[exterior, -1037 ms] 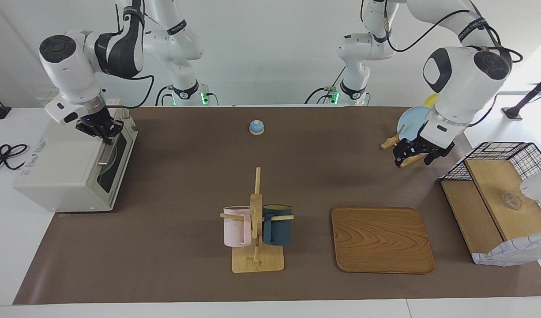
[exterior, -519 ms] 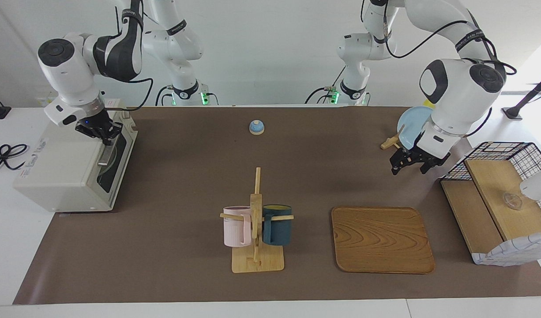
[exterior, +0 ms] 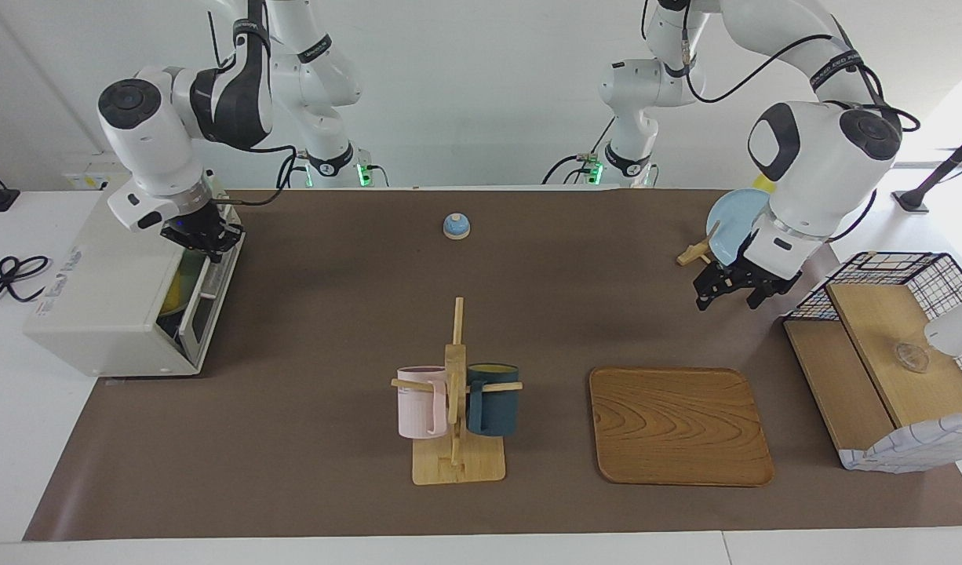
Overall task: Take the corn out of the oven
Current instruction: 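Reach the right gripper into the toaster oven to the green plate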
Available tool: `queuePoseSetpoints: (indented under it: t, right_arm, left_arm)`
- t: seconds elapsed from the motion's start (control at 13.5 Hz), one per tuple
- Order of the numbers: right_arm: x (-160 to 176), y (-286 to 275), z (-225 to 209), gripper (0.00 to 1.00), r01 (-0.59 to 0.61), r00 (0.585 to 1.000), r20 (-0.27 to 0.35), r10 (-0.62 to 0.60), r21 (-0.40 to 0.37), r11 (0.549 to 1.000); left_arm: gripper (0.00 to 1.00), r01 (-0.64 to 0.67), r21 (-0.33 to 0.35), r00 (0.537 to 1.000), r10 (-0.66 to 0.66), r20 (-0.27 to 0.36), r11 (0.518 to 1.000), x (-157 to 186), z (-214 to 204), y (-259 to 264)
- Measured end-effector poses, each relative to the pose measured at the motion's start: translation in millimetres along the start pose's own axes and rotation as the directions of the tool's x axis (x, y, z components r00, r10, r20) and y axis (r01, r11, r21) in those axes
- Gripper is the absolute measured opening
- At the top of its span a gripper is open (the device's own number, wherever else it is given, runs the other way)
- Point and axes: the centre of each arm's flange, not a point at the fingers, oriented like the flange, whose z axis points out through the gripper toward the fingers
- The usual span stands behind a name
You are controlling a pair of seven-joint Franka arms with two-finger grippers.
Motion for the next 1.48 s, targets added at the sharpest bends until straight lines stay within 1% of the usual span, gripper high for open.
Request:
queuePoseSetpoints:
  t: [0.15, 0.37, 0.67, 1.11, 1.19, 1.48]
  right_arm:
    - [2, -6, 3, 0.01, -0.012, 1.0, 0.004, 0.012, 0.011, 1.0]
    - [7, -39, 20, 0.01, -0.01, 1.0, 0.006, 0.01, 0.036, 0.999]
    - [16, -78, 71, 0.01, 0.011, 1.0, -0.03, -0.008, 0.072, 0.997]
    - [26, -103, 145, 0.01, 0.037, 0.999, -0.019, -0.035, 0.089, 0.995]
    - [30, -104, 152, 0.01, 0.037, 0.999, -0.024, -0.035, 0.09, 0.995]
    - [31, -103, 151, 0.01, 0.035, 0.999, -0.025, -0.033, 0.089, 0.995]
  left_arm:
    - [1.0, 0.001, -0.001, 1.0, -0.001, -0.009, 1.0, 1, -1, 0]
    - [1.0, 0.001, -0.001, 1.0, -0.001, -0.015, 1.0, 2, -2, 0]
    - [1.0, 0.001, -0.001, 1.0, -0.001, -0.015, 1.0, 2, -2, 0]
    - [1.0, 0.002, -0.001, 1.0, -0.002, -0.021, 1.0, 1, -5, -1]
    - [1.0, 0.003, -0.001, 1.0, -0.003, -0.022, 1.0, 1, -5, -1]
    - [1.0, 0.004, -0.001, 1.0, -0.004, -0.022, 1.0, 1, -6, -1]
